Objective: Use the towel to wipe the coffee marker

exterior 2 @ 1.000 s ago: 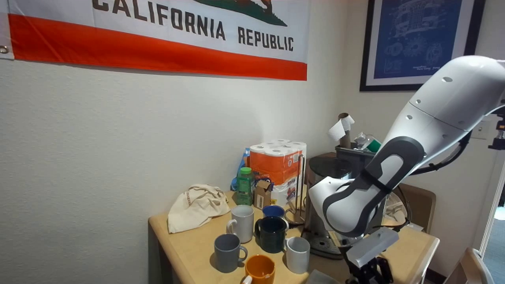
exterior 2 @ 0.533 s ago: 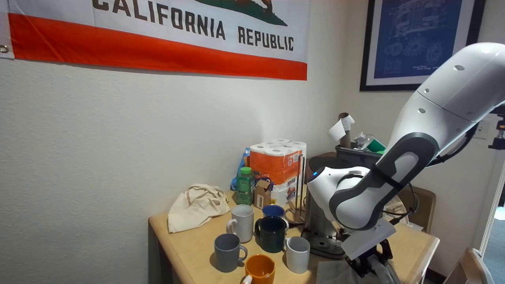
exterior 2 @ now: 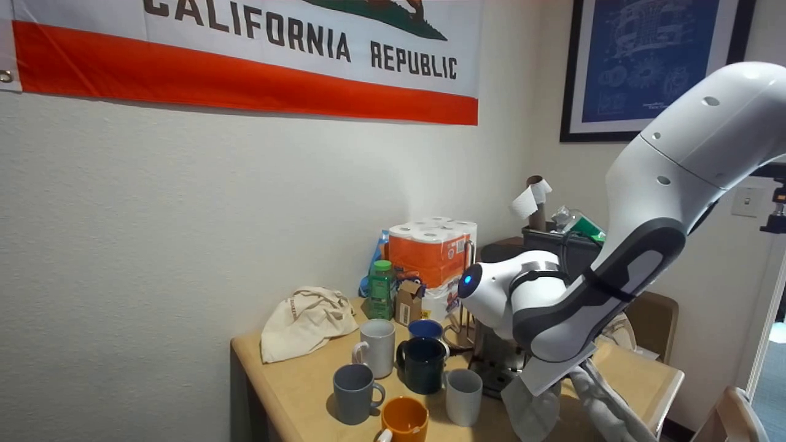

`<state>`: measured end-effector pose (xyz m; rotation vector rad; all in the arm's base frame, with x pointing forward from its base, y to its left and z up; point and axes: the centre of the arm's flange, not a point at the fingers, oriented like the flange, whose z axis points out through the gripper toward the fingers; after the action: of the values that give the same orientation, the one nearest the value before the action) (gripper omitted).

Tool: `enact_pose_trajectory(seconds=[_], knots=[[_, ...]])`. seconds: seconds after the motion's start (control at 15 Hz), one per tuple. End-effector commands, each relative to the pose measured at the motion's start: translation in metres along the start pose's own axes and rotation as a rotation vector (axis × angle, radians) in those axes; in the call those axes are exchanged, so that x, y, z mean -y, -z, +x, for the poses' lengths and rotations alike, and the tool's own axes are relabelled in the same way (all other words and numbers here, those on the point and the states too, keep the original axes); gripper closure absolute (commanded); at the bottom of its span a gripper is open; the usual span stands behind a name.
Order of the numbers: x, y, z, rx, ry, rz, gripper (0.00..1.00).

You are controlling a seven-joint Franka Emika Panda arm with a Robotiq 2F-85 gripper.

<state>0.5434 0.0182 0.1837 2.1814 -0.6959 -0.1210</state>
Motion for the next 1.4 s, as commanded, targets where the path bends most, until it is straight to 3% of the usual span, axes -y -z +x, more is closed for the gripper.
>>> enact_pose_trajectory(seconds=[0.0, 0.27, 0.67, 0.93, 1.33], knots=[[0.026, 0.034, 0.02, -0.125, 0.013, -0.16, 0.95], [0.055, 0.052, 0.031, -0.255, 0.073, -0.318, 0.95], [0.085, 0.049, 0.032, -0.363, 0.144, -0.423, 0.95], [0.095, 0.039, 0.028, -0.369, 0.251, -0.389, 0.95], [0.106, 0.038, 0.031, -0.372, 0.401, -0.253, 0.95]])
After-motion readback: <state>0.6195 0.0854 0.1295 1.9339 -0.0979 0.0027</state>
